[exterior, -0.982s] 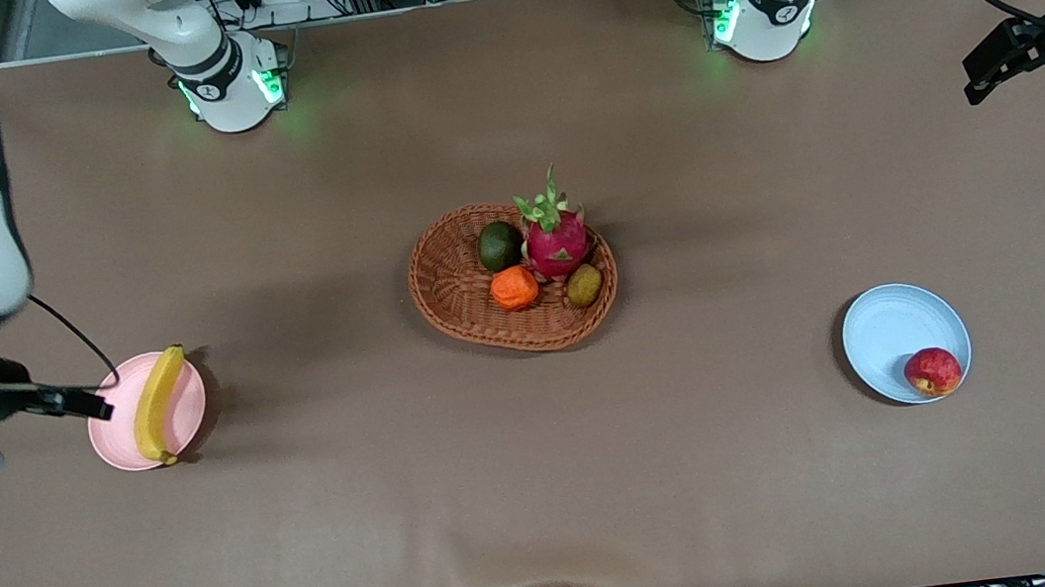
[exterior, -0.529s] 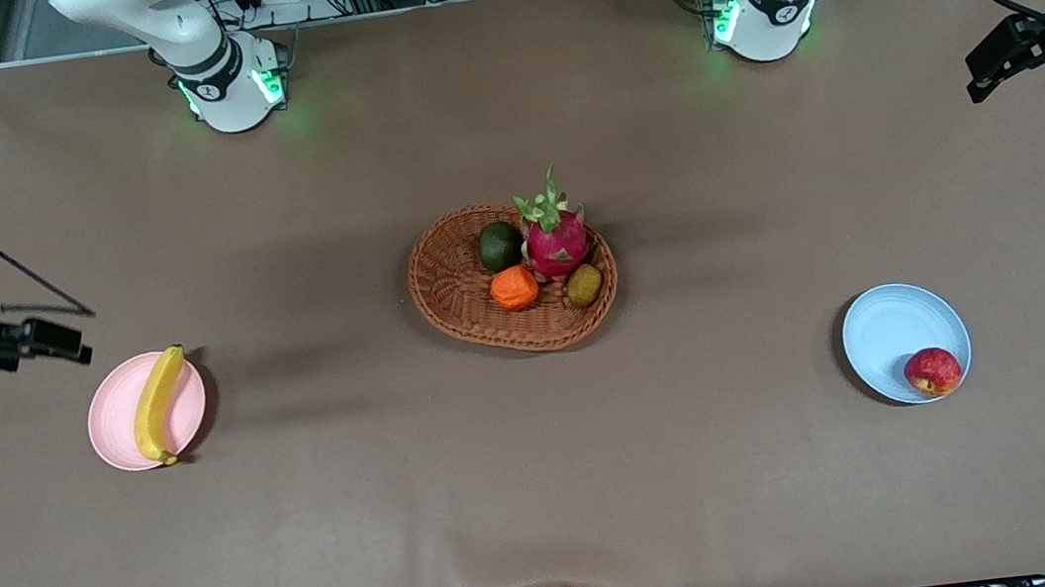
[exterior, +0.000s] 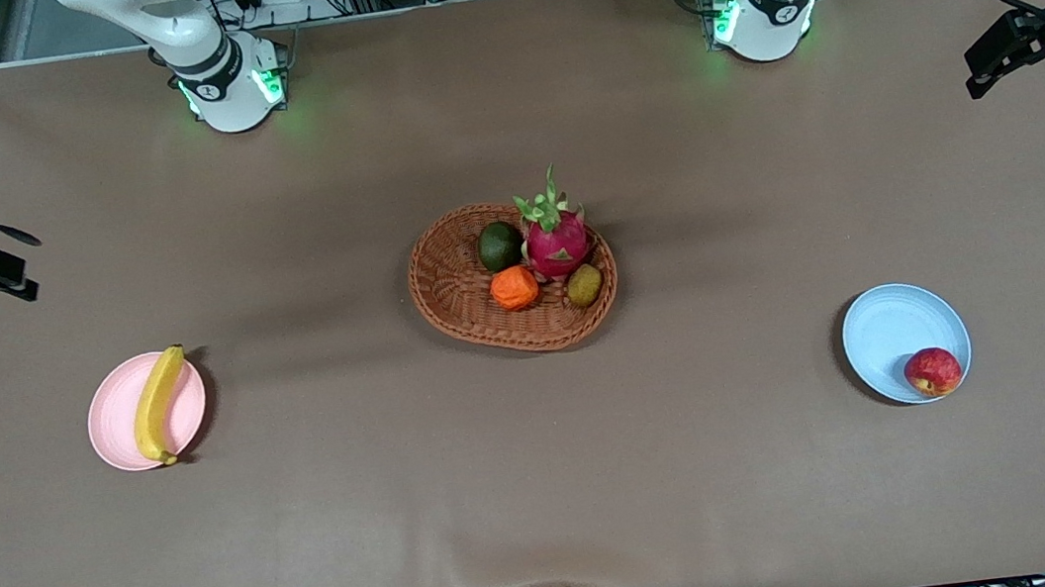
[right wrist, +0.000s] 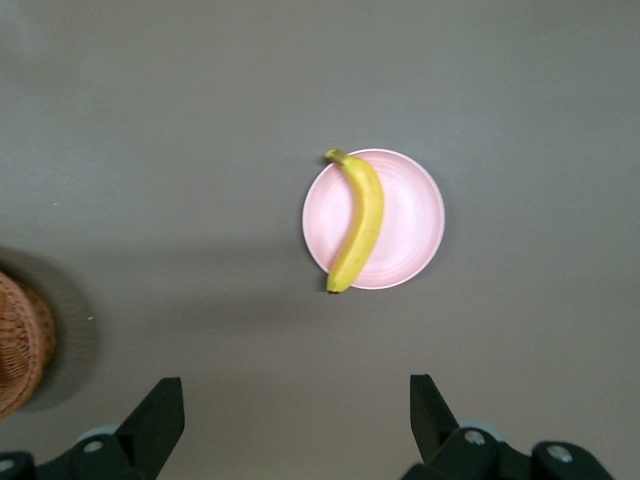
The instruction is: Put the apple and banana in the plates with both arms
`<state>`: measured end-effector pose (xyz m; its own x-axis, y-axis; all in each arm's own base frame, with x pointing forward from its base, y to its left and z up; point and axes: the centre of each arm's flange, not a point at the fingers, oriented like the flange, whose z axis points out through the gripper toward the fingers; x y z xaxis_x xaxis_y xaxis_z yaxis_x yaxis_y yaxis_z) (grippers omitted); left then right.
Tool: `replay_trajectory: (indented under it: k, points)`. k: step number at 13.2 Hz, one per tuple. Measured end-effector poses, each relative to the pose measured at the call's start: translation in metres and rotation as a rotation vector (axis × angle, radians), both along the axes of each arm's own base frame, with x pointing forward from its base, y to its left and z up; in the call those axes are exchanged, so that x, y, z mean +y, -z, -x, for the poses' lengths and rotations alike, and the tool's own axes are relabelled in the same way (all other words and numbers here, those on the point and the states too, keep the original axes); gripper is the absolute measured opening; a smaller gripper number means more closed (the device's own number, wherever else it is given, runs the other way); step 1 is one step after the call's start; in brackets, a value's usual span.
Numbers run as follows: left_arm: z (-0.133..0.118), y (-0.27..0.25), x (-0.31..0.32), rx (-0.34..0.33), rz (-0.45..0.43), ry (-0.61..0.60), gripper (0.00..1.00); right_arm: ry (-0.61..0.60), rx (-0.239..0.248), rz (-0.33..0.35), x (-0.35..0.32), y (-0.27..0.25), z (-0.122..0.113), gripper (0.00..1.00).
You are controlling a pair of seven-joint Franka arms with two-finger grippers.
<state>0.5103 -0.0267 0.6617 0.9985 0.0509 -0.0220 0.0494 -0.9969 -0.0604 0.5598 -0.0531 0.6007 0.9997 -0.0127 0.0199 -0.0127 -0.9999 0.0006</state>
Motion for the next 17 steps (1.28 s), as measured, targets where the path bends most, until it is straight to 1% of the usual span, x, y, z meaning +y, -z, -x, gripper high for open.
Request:
replay_trajectory:
  k: [2,5,8,10,11,13,17]
  points:
    - [0.0,0.0,-0.001,0.001,0.005,0.001,1.0,-0.002,0.006,0.015,-0.001,-0.007,0.002,1.0]
    - [0.0,0.0,-0.002,0.001,0.015,0.002,1.0,0.001,-0.003,0.025,-0.003,-0.017,0.003,1.0]
    - [0.002,0.001,-0.002,0.016,0.015,0.002,1.0,0.006,0.029,0.016,-0.001,-0.024,0.008,1.0]
    - [0.003,0.001,-0.002,0.021,0.015,0.001,1.0,0.034,0.022,0.012,0.003,-0.036,0.01,1.0]
    - [0.003,0.001,-0.002,0.024,0.015,0.001,1.0,0.041,0.029,0.011,0.004,-0.039,0.011,1.0]
    - [0.004,0.001,-0.001,0.03,0.014,0.0,1.0,0.044,0.054,0.009,0.005,-0.037,0.014,1.0]
    - [0.004,0.0,-0.001,0.03,0.014,-0.001,1.0,0.046,0.077,0.007,0.005,-0.031,0.014,1.0]
